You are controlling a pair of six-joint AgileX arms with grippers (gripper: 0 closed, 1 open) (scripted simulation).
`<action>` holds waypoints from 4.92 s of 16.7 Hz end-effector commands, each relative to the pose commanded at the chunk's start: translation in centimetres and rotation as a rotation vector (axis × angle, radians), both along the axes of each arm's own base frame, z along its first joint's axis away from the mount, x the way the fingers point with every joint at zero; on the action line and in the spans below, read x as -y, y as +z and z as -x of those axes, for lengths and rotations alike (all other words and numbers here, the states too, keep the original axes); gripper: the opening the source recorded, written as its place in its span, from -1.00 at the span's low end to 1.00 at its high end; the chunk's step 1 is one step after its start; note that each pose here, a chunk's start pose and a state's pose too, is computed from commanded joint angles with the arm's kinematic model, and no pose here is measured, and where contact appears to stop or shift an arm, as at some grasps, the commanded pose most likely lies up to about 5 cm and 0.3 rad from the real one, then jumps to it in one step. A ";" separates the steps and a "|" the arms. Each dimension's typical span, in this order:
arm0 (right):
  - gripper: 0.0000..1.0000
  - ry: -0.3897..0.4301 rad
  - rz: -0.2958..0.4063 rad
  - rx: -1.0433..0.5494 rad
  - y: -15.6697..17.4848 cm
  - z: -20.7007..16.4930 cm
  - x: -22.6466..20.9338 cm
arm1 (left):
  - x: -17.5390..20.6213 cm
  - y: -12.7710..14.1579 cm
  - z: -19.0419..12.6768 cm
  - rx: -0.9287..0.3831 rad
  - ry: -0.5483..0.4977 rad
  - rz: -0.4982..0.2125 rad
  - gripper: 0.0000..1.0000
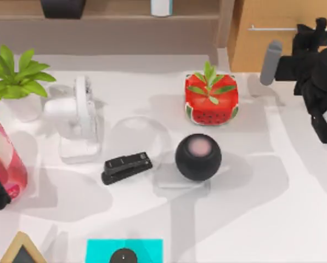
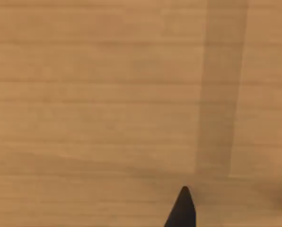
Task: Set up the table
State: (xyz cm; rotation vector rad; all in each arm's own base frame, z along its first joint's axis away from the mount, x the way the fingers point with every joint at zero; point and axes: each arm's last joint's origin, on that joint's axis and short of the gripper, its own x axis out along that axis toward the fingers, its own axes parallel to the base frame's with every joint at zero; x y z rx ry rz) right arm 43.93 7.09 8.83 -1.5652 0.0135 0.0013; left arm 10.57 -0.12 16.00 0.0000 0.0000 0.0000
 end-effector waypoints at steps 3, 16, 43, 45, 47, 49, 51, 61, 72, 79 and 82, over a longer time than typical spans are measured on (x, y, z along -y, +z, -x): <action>0.96 0.000 0.000 0.000 0.0 0.0 0.0 | 0.0 0.0 0.0 0.000 0.000 0.000 1.00; 1.00 -0.003 -0.006 -0.009 -0.2 1.0 0.1 | 0.0 0.0 0.0 0.000 0.000 0.000 1.00; 1.00 0.200 -0.648 0.132 10.1 6.5 -12.6 | 0.0 0.0 0.0 0.000 0.000 0.000 1.00; 1.00 0.226 -0.823 0.111 11.5 6.6 -15.8 | 0.0 0.0 0.0 0.000 0.000 0.000 1.00; 1.00 0.226 -0.990 0.079 12.3 6.3 -18.7 | 0.0 0.0 0.0 0.000 0.000 0.000 1.00; 1.00 0.197 -1.143 0.050 12.6 5.6 -21.0 | 0.0 0.0 0.0 0.000 0.000 0.000 1.00; 1.00 0.150 -1.279 0.033 12.6 4.7 -22.9 | 0.0 0.0 0.0 0.000 0.000 0.000 1.00; 1.00 0.002 -1.552 0.028 11.6 2.3 -26.7 | 0.0 0.0 0.0 0.000 0.000 0.000 1.00; 1.00 0.002 -1.552 0.028 11.7 0.3 -26.7 | 0.0 0.0 0.0 0.000 0.000 0.000 1.00; 0.25 0.002 -1.552 0.028 11.7 0.3 -26.7 | 0.0 0.0 0.0 0.000 0.000 0.000 1.00; -0.21 0.002 -1.552 0.028 11.7 0.3 -26.7 | 0.0 0.0 0.0 0.000 0.000 0.000 1.00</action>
